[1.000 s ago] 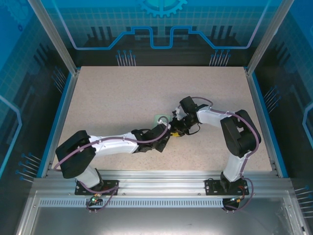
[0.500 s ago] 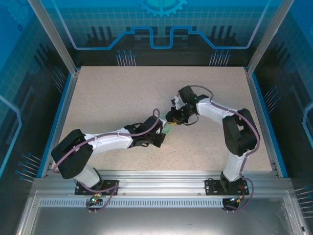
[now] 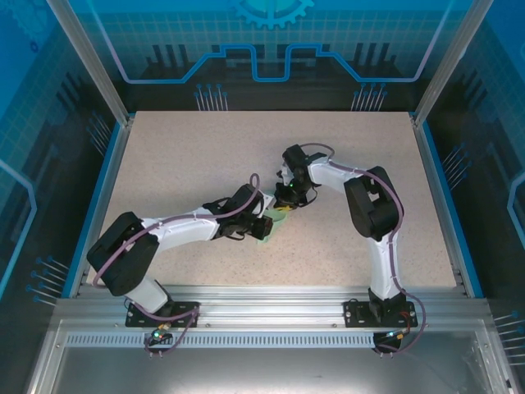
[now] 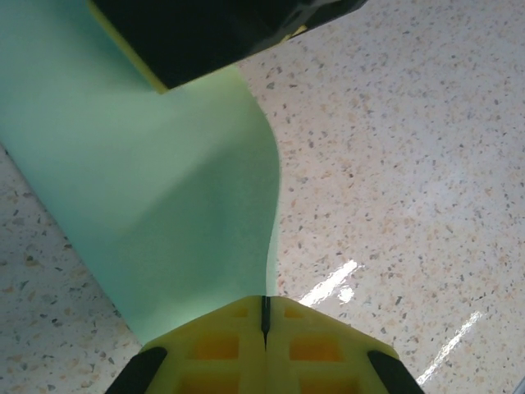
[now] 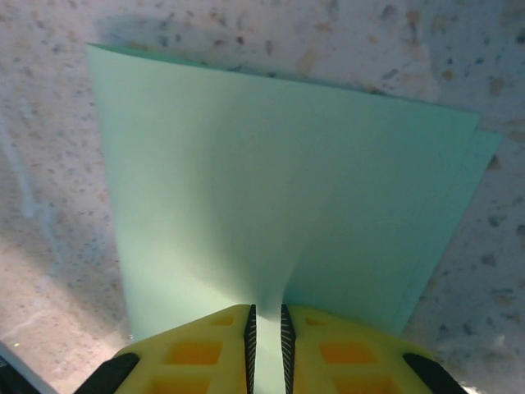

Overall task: Fold a paper plane with a square sheet of paper (pick it up from the middle)
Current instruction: Third fold the triangle at the center of the table.

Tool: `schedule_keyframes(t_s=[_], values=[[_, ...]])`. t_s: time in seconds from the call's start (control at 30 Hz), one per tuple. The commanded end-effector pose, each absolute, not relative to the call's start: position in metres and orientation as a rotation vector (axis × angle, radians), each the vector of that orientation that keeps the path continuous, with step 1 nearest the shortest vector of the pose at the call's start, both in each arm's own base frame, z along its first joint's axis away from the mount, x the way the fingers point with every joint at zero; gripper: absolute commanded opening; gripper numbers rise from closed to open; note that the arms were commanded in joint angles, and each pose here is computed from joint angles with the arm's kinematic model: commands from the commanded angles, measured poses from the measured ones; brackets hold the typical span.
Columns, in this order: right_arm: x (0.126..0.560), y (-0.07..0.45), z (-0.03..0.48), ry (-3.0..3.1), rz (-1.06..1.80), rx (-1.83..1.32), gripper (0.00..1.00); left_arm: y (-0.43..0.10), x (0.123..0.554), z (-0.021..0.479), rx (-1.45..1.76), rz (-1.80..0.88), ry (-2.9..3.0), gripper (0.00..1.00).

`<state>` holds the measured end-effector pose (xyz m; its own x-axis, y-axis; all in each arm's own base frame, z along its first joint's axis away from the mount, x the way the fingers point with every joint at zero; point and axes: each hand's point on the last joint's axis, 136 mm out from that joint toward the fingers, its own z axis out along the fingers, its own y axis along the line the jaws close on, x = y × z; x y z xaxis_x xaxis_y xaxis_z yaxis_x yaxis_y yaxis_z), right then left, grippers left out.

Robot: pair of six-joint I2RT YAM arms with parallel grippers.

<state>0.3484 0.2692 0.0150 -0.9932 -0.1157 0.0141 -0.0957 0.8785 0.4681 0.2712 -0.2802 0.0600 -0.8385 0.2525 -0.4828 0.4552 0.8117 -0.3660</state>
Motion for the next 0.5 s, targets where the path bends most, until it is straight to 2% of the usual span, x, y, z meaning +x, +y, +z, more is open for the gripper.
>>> schedule_keyframes(t_s=[0.0, 0.47], values=[[0.340, 0.268, 0.009, -2.987, -0.660, 0.238, 0.18, -0.285, 0.273, 0.058, 0.575, -0.745, 2.592, 0.00], [0.344, 0.265, 0.011, -2.988, -0.617, 0.304, 0.19, -0.274, 0.294, 0.059, 0.535, -0.824, 2.611, 0.00]])
